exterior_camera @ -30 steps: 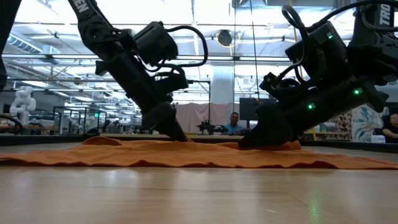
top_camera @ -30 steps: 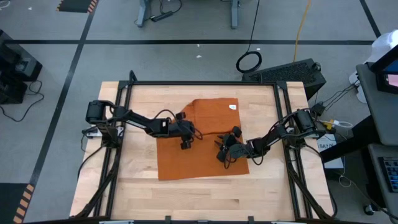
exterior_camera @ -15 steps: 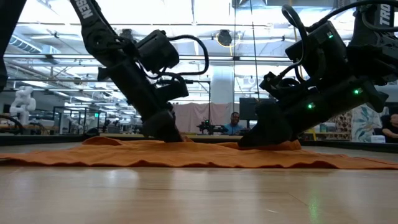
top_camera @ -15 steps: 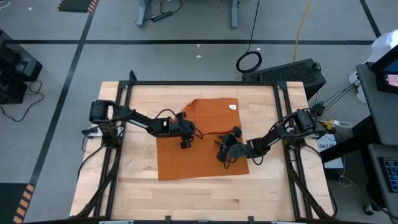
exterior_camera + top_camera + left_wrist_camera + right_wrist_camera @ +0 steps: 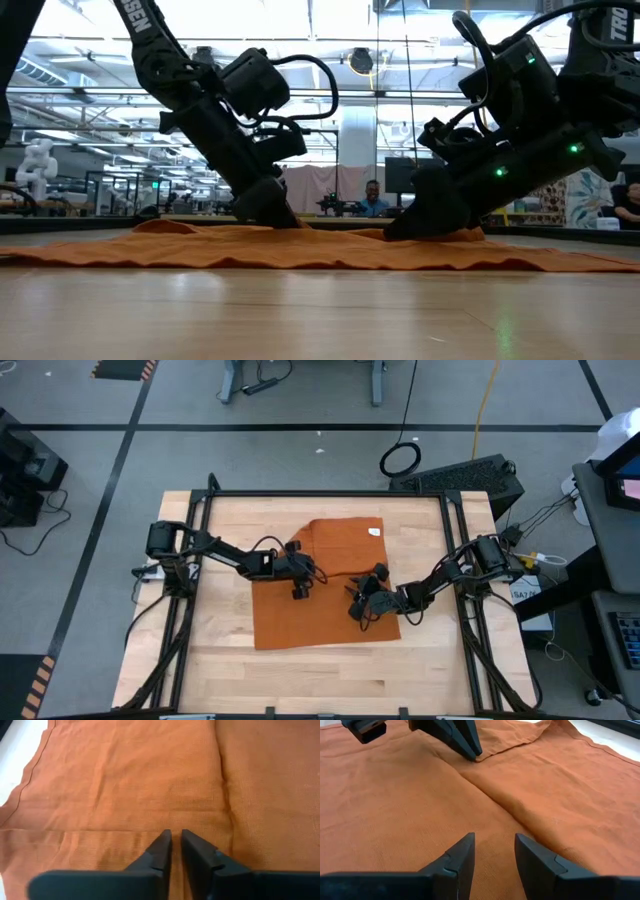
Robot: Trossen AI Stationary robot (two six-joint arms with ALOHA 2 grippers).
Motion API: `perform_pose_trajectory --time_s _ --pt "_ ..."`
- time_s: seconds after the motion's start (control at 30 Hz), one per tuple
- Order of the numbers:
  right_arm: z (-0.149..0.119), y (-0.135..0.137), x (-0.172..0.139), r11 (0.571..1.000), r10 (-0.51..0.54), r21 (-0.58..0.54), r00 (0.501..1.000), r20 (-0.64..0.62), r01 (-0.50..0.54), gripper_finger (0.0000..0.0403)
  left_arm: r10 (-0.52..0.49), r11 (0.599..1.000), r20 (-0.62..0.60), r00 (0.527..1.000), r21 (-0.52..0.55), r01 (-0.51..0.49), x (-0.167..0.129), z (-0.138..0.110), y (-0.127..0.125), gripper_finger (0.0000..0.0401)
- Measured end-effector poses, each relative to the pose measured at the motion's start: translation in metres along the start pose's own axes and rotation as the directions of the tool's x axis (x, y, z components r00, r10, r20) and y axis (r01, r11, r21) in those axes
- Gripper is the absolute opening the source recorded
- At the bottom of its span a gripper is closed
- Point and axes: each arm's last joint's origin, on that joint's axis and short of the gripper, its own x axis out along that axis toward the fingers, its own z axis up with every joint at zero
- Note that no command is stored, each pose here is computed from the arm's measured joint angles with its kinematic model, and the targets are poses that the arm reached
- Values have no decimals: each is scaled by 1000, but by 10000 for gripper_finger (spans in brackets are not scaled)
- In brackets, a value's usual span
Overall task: Roll towel into tight, uniform cylinder
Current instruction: Fold the brown towel
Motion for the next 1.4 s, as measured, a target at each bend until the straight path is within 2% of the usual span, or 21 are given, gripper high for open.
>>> perform_pose_trajectory --time_s 0.13,0.37,0.63,0.73,0.93,1.1,1.2,1.3,1.4 --pt "0 0 0 1000 0 -5 1000 0 0 130 -2 1000 -10 1000 -3 1 0 -1 0 6" --pt "0 0 0 1000 1 -7 1000 1 -1 130 40 999 -39 998 -11 -40 -4 -2 1 6" --pt "5 5 0 995 95 1 995 15 -95 130 55 998 -23 998 -17 -55 -18 6 5 4" --pt "8 7 1 995 95 -6 995 30 -95 130 83 996 -31 996 -15 -83 -23 7 8 4" --pt "33 12 15 996 73 -52 993 95 -68 130 109 994 -54 993 -6 -109 -32 9 11 4" --pt "64 12 35 986 37 -169 989 141 -13 133 123 992 -72 990 1 -124 -40 9 13 4" --pt "77 2 48 968 97 -244 987 127 -64 147 125 992 -80 989 4 -125 -41 9 14 4" --pt "84 -10 58 954 179 -261 978 104 -146 163 117 993 -90 989 7 -117 -41 8 13 4" --pt "84 -18 63 942 213 -282 974 76 -184 175 92 996 -97 991 -7 -93 -41 7 13 8"
